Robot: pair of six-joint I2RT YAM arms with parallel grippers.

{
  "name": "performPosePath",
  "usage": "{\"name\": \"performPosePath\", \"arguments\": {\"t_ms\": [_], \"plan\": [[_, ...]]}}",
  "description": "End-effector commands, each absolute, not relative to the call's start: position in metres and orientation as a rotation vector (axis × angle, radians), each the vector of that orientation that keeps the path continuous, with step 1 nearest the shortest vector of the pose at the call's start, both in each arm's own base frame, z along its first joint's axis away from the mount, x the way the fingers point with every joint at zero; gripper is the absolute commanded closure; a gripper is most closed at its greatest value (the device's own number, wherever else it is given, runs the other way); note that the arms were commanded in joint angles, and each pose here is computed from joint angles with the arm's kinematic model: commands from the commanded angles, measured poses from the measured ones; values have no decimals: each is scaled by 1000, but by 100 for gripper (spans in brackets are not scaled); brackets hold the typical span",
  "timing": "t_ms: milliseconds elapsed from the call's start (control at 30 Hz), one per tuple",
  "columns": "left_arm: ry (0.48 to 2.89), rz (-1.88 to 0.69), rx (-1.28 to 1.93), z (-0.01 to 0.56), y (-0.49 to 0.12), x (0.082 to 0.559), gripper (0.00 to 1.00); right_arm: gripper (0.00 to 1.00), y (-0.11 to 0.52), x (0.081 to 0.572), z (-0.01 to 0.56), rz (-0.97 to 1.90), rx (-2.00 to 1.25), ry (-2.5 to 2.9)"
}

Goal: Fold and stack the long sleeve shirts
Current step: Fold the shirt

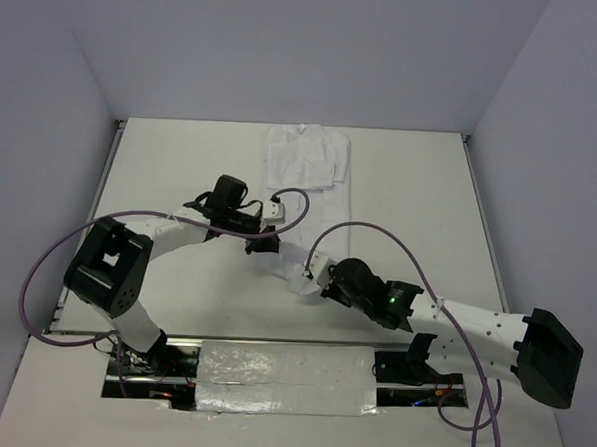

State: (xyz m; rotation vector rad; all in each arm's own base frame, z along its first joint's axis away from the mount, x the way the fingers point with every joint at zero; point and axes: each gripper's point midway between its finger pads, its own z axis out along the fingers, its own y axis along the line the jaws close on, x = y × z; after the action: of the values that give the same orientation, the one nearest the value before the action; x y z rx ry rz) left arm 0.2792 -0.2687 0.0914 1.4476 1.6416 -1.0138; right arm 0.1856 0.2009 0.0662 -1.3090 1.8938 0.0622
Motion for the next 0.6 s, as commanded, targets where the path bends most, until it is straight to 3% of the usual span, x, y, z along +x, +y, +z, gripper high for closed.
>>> {"name": "performPosePath", "arguments": {"t_ms": [0,133,567], "plan": [[1678,-1046,1359,99,-268,289,92,100,214,214,106,125,-1180,1790],[1725,-1060,1255,109,-268,299,94,100,213,252,135,134,-1106,1733],[1890,-878,787,115,-247,368,100,100,216,346,153,11,-1094,1689]]}}
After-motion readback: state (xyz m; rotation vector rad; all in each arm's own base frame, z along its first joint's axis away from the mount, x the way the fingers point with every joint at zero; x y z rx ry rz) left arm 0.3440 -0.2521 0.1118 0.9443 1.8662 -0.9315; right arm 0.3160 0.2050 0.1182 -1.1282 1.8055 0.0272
